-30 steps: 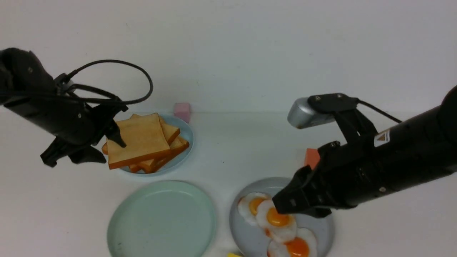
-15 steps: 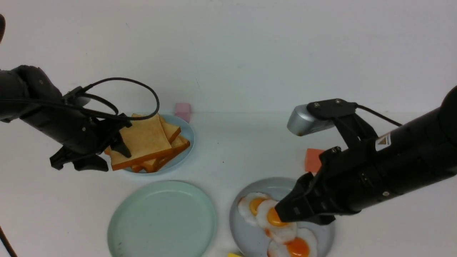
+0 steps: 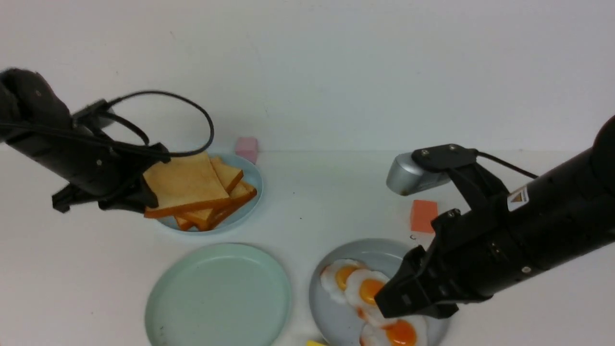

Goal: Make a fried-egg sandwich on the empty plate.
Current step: Use the left arm to grab a slice of bread, then use the left arm to put a slice of bread into the empty plate in the middle

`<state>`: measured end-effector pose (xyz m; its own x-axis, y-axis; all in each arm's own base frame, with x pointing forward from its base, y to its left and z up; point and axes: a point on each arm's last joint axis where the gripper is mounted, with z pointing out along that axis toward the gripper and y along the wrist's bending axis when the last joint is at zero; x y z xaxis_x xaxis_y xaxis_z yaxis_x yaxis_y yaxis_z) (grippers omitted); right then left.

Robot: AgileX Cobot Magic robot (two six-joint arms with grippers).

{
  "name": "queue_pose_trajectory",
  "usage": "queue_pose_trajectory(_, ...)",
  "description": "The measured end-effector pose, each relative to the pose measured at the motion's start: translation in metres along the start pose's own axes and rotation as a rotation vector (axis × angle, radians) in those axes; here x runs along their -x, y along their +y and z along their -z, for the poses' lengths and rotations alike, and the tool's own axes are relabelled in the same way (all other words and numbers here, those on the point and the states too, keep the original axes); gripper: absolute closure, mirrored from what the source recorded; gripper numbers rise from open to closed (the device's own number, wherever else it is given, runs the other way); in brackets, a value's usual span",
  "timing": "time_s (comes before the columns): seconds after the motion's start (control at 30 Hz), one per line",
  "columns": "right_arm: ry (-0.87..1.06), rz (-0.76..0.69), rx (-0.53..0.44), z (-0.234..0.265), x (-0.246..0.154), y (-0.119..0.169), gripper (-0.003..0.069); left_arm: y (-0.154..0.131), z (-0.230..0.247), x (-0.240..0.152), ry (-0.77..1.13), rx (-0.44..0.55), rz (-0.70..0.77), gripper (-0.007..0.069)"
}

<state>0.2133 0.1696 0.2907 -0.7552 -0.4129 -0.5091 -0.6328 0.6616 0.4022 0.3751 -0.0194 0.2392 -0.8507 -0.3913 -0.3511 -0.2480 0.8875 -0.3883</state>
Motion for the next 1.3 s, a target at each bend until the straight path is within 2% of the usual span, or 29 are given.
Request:
queue_pose_trajectory(0.07,0.016,-0.001,0.008,0.000,-0.001,0.001,0.0418,-0.010,0.023,-0.005,-0.025,-0.035,-0.073,0.0557)
queue_pose_trajectory(0.17,0.028,0.001,0.012,0.000,-0.003,0.001,0.0418,-0.033,0.053,-0.036,-0.041,-0.132,-0.238,0.0557)
queue_pose_trajectory(0.27,0.033,0.008,0.005,0.000,-0.003,0.000,0.0418,-0.042,0.050,-0.073,0.033,-0.182,-0.317,0.0557)
queue_pose_trajectory(0.37,0.036,0.010,0.004,0.000,-0.003,0.000,0.0418,-0.034,0.025,-0.115,0.123,-0.161,-0.367,0.0557)
queue_pose_trajectory(0.47,0.040,0.011,0.003,0.000,-0.004,0.000,0.0418,-0.025,0.011,-0.132,0.128,-0.131,-0.374,0.0557)
queue_pose_trajectory(0.63,0.041,0.013,0.002,0.000,-0.004,0.000,0.0418,-0.019,0.002,-0.133,0.082,-0.106,-0.356,0.0559)
queue_pose_trajectory(0.97,-0.007,0.021,-0.050,0.000,0.001,-0.005,0.0409,-0.008,-0.028,-0.139,0.188,-0.026,-0.264,0.0559)
queue_pose_trajectory(1.1,-0.022,-0.005,-0.125,-0.003,0.003,-0.013,0.0364,-0.004,-0.028,-0.139,0.192,0.019,-0.246,0.0506)
queue_pose_trajectory(1.3,0.067,-0.093,-0.203,-0.028,0.003,-0.037,0.0286,-0.002,-0.019,-0.141,0.221,0.047,-0.239,0.0342)
